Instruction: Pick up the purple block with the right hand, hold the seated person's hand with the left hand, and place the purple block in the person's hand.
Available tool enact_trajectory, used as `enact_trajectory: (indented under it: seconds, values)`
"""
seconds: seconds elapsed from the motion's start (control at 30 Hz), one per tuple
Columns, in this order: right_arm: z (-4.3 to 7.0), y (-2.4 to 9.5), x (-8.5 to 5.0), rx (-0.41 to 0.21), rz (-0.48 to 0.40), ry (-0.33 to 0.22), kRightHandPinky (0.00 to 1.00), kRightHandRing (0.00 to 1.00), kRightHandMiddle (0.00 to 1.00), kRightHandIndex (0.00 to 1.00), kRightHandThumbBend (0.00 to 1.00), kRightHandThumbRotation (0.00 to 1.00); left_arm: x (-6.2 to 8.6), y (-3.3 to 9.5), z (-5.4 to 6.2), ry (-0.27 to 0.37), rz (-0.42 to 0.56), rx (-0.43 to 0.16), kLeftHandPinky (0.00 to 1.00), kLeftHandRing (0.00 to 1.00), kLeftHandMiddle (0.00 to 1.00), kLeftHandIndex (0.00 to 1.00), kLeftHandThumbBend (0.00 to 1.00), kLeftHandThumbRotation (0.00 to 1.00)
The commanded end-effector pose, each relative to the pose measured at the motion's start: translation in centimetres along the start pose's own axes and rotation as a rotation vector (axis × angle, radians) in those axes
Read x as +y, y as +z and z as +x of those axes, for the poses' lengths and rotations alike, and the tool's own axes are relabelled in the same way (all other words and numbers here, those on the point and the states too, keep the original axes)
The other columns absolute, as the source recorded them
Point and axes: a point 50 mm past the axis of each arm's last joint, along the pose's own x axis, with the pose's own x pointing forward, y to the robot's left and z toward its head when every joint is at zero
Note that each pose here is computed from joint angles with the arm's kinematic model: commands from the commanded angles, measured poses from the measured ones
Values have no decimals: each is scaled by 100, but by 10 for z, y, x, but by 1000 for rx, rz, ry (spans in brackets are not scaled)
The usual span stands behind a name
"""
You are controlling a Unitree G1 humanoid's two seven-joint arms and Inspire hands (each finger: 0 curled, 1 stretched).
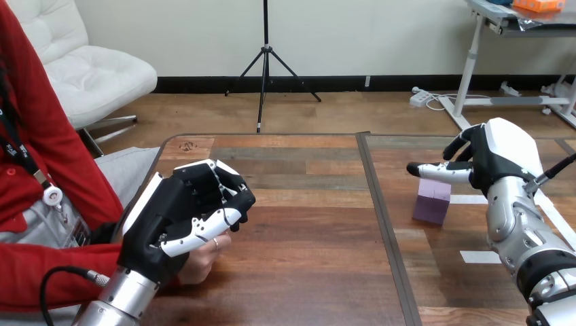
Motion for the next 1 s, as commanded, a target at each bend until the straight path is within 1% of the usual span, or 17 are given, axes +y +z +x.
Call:
enact_trajectory:
  seconds: [0.0, 0.03, 0.1, 0.13, 0.2, 0.23, 0.27, 0.33, 0.4, 0.43, 0.73, 0.83, 0.97]
  values:
    - [15, 25, -35, -76, 22, -77, 43, 54, 57, 60, 100, 55, 6, 12, 14, -20, 40, -62, 25, 36, 48, 44, 48, 19]
    - [15, 25, -35, -71, 17, -58, 45, 55, 58, 61, 100, 56, 6, 12, 14, -21, 40, -62, 25, 36, 48, 44, 48, 19]
    - [16, 25, -35, -66, 12, -37, 50, 61, 63, 65, 100, 57, 6, 12, 14, -22, 40, -62, 25, 36, 48, 44, 48, 19]
    - [16, 25, -35, -59, 6, -15, 52, 63, 65, 67, 100, 58, 5, 12, 13, -22, 39, -62, 25, 36, 48, 44, 48, 19]
    - [17, 25, -35, -51, 1, 9, 58, 68, 69, 70, 100, 59, 5, 12, 13, -22, 37, -61, 25, 36, 48, 44, 48, 18]
    - [17, 25, -34, -45, -5, 32, 61, 70, 71, 72, 100, 60, 5, 12, 13, -22, 38, -60, 25, 36, 48, 44, 48, 18]
    - [17, 25, -34, -41, -8, 46, 65, 73, 74, 75, 100, 60, 5, 12, 13, -22, 39, -59, 25, 37, 48, 44, 47, 18]
    - [18, 25, -33, -34, -15, 73, 68, 76, 76, 76, 100, 60, 4, 12, 12, -24, 39, -60, 25, 37, 48, 44, 47, 17]
    - [18, 24, -32, -31, -19, 91, 69, 77, 77, 78, 100, 60, 4, 12, 12, -25, 39, -62, 25, 36, 48, 44, 46, 17]
    - [17, 24, -31, -28, -28, 109, 70, 78, 77, 79, 100, 60, 4, 12, 11, -26, 39, -62, 25, 36, 48, 44, 46, 17]
    - [16, 20, -25, 1, -71, 214, 76, 85, 85, 85, 100, 64, 3, 13, 6, -27, 39, -61, 24, 36, 48, 44, 48, 19]
    - [16, 19, -23, 12, -72, 240, 77, 87, 87, 87, 100, 65, 3, 14, 3, -25, 44, -60, 24, 35, 48, 44, 49, 19]
    - [15, 19, -21, 15, -71, 255, 77, 88, 88, 88, 100, 64, 3, 13, -1, -24, 51, -53, 24, 35, 48, 44, 48, 19]
